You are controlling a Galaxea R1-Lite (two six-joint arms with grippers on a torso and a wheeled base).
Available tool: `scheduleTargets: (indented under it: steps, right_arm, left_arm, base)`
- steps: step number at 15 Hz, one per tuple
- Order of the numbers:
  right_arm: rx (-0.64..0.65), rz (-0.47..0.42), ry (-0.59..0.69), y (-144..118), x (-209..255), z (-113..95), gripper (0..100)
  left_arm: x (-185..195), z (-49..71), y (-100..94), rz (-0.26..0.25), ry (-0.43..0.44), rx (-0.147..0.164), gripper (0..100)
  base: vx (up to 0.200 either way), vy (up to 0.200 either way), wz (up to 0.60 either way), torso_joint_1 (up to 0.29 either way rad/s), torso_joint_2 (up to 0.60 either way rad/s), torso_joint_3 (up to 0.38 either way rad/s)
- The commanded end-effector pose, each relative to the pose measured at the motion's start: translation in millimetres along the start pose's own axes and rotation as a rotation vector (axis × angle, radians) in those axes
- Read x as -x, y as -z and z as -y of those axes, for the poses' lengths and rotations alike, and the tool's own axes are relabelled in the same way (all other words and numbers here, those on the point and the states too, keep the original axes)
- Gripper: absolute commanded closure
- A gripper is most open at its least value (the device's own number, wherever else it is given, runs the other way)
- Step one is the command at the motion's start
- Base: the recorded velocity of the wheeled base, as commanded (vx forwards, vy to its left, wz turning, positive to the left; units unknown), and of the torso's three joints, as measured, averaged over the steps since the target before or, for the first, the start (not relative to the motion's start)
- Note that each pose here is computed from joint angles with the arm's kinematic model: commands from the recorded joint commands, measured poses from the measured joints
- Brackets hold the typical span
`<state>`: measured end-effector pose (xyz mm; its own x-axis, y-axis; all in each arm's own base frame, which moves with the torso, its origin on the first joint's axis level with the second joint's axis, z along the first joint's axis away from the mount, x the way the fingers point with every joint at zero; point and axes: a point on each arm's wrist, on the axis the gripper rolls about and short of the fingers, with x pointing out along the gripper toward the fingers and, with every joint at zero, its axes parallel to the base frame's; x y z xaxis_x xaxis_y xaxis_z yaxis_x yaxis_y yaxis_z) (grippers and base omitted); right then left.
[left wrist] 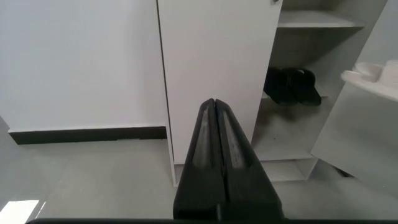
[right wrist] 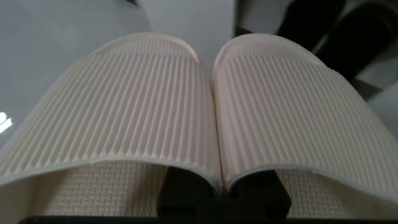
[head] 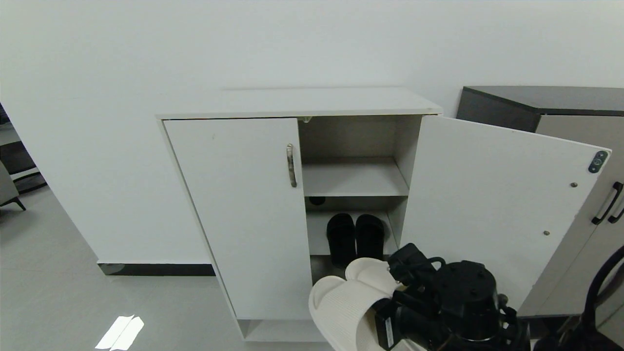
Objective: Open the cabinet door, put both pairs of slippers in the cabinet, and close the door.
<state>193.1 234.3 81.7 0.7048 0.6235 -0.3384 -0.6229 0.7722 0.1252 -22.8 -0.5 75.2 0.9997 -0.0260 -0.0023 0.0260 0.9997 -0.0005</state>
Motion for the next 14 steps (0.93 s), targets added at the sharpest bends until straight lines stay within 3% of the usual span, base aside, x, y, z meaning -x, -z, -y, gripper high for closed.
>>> scheduleTargets:
  steps: [1,4,11,14]
  right_arm:
    - [-0.076,0.102,0.134,-54,-2,-13,100]
    - [-0.134,0.092,0.274,-70,-7,-13,100]
    - [-0.135,0.117,0.366,-97,-29,-26,100]
    - [-0.122,0.121,0.478,-112,-46,-31,100]
  left_arm:
    - [0,0.0,0.0,-0.001,0.0,0.0,100]
    - [0,0.0,0.0,-0.001,0.0,0.0,100]
    - [0,0.0,0.0,-0.001,0.0,-0.005,100]
    - [0,0.0,0.0,-0.001,0.0,-0.005,100]
  base:
    - [0.0,0.0,0.0,0.0,0.0,0.0]
    - [0.0,0.0,0.0,0.0,0.0,0.0]
    - [0.0,0.0,0.0,0.0,0.0,0.0]
    - [0.0,0.0,0.0,0.0,0.0,0.0]
